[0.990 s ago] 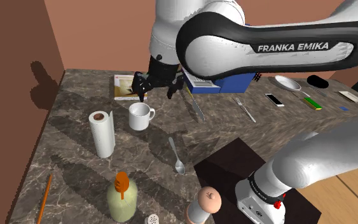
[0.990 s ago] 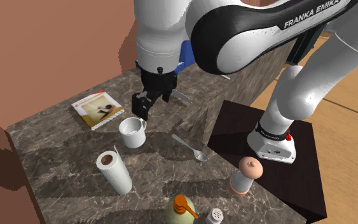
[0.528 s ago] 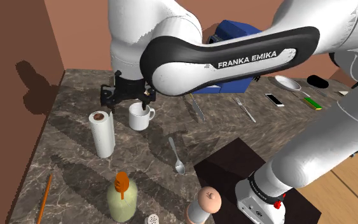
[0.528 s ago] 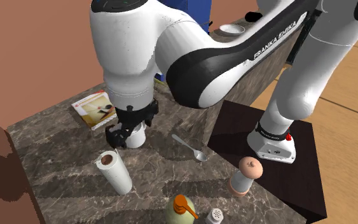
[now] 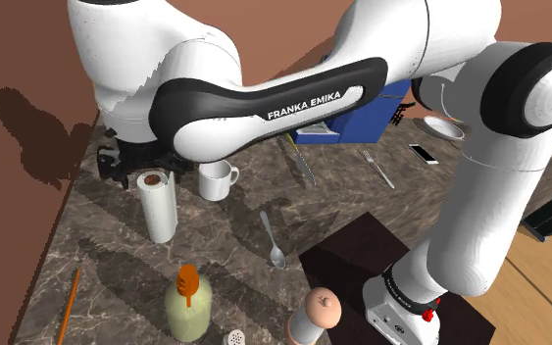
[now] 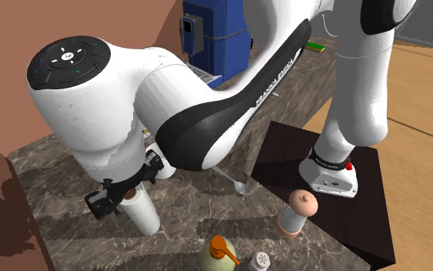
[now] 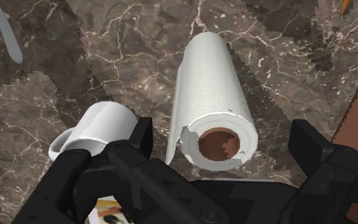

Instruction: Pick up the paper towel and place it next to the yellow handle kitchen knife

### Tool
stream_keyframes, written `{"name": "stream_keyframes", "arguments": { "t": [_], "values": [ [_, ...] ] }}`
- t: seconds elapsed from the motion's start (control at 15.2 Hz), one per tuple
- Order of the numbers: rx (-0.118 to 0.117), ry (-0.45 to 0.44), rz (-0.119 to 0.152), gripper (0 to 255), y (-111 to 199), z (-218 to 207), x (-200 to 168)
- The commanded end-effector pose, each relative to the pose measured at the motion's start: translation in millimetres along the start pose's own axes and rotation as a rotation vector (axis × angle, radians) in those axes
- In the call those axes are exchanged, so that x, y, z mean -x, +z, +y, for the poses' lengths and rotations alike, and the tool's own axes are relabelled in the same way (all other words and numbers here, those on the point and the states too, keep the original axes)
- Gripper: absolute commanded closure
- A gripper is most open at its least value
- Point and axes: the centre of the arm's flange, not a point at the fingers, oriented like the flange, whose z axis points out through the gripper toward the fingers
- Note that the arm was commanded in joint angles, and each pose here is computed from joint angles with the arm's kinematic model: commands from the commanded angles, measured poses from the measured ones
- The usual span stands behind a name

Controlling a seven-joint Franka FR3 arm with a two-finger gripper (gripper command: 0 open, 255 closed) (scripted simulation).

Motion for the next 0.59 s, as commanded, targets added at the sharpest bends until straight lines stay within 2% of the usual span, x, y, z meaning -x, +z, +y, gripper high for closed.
{"name": "stream_keyframes", "arguments": {
  "t": [0.0,0.33,0.53],
  "values": [
    [0.001,0.002,0.002,0,10.6,-2.6,-0.6],
    [0.001,0.002,0.002,0,40.1,-2.6,-0.7],
    [0.001,0.002,0.002,0,40.1,-2.6,-0.7]
  ]
}}
